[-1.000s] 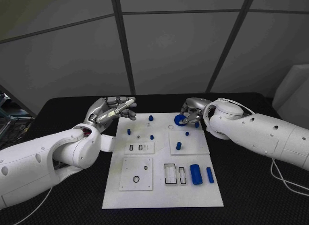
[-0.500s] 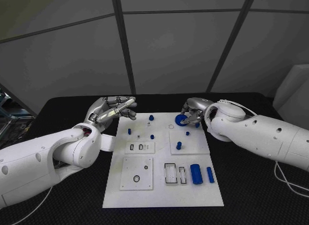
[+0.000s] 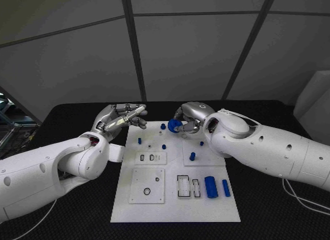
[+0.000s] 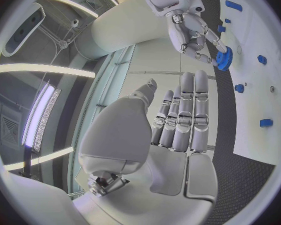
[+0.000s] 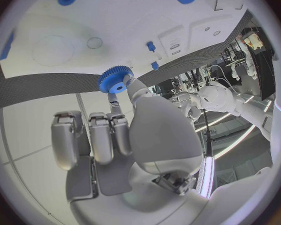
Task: Assemble the parts on the task board
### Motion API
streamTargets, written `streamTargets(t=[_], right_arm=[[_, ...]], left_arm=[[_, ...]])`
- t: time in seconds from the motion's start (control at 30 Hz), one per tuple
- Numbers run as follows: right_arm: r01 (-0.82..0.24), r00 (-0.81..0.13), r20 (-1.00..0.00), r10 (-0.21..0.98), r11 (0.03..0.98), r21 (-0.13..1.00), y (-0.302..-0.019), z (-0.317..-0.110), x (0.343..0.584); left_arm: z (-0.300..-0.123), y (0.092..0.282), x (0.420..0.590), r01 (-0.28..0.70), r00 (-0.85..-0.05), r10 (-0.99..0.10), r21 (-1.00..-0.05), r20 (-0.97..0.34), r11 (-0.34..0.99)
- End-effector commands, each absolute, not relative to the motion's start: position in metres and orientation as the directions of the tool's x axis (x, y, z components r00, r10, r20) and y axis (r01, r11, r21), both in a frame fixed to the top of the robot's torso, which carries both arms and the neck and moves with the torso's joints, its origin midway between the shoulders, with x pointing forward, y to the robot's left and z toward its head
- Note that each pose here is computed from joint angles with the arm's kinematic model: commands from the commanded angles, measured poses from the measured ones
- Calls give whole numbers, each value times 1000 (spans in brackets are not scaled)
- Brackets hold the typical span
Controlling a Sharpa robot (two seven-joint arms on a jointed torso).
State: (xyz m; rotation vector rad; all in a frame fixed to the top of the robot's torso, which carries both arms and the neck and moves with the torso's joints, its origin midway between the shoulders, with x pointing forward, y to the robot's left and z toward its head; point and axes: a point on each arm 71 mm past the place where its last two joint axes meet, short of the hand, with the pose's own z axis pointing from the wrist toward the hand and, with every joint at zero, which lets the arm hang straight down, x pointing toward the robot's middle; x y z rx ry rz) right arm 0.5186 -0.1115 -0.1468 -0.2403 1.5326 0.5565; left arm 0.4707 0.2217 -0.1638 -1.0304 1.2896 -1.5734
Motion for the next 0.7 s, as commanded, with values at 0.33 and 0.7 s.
streamTargets(t=[0.33,0.7], right_arm=[[-559,76,-989,125,827,62,-71,-148,514],[-577,57,-995,78,816,31,-53,-164,518]], left_arm=[[-163,220,472,102,-327,-941,-986,90,-130],[-162,219,472,102,-328,-940,-986,91,-131]])
